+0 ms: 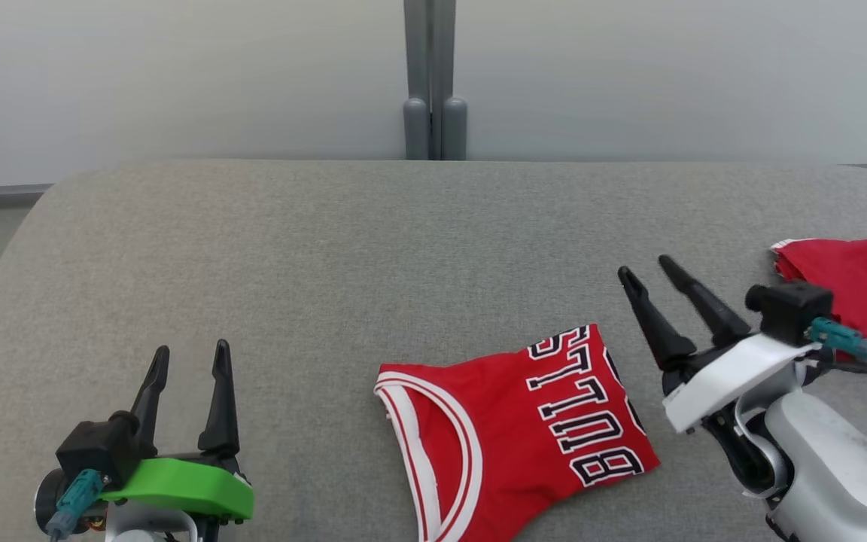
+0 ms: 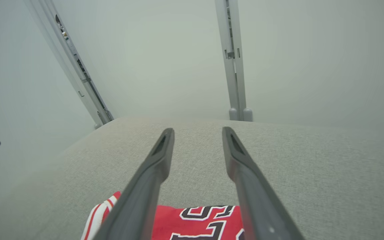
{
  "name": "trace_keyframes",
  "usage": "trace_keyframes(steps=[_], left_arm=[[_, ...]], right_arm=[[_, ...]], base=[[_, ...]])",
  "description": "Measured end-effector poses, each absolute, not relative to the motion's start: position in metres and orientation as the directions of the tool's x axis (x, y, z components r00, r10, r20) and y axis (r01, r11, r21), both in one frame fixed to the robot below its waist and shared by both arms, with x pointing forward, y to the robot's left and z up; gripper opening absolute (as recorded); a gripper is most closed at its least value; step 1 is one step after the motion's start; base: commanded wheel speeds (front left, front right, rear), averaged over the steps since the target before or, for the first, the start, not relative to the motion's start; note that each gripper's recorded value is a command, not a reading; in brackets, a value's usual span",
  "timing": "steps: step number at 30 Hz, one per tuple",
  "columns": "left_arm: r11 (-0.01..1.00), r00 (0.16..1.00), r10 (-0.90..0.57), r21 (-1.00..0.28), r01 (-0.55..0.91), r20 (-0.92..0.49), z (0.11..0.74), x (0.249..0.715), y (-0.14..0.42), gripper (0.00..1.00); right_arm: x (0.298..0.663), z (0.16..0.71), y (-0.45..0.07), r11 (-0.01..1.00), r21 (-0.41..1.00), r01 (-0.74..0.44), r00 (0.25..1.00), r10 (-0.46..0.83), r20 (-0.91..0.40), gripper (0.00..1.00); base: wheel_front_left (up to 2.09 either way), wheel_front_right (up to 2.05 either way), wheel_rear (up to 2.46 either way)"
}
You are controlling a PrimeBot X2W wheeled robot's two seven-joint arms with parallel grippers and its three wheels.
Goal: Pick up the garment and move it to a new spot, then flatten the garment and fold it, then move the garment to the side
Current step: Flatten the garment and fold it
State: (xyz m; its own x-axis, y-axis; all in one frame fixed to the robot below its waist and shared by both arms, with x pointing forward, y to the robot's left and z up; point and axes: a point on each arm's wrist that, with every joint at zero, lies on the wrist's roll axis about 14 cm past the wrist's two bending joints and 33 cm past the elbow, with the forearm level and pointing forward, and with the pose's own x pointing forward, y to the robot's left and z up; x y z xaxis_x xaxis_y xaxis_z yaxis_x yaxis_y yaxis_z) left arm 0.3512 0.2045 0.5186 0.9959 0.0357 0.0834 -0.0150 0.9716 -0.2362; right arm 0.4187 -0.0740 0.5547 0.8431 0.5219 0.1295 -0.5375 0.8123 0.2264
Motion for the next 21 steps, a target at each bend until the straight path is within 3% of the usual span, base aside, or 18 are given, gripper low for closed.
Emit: trace_keyframes(steps=[4, 11, 21], left_arm=[[0.975, 0.994, 0.008, -0.223, 0.016, 0.107, 0.526, 0.358, 0.196, 1.00], [0.989, 0.987, -0.061, -0.124, 0.080, 0.148, 0.537, 0.369, 0.179, 1.00], [0.989, 0.991, -0.087, -0.108, 0.098, 0.104, 0.519, 0.371, 0.167, 1.00]], right_arm=[[0.425, 0.572, -0.115, 0.884, 0.189, -0.427, 0.899, 0.392, 0.197, 1.00], [0.404, 0.565, -0.162, 0.955, 0.157, -0.254, 0.951, 0.217, 0.219, 1.00], [0.384, 0.541, -0.178, 0.980, 0.118, -0.163, 0.976, 0.143, 0.166, 1.00]], base=[[0.00, 0.00, 0.00], [0.00, 0.00, 0.00], [0.00, 0.00, 0.00]])
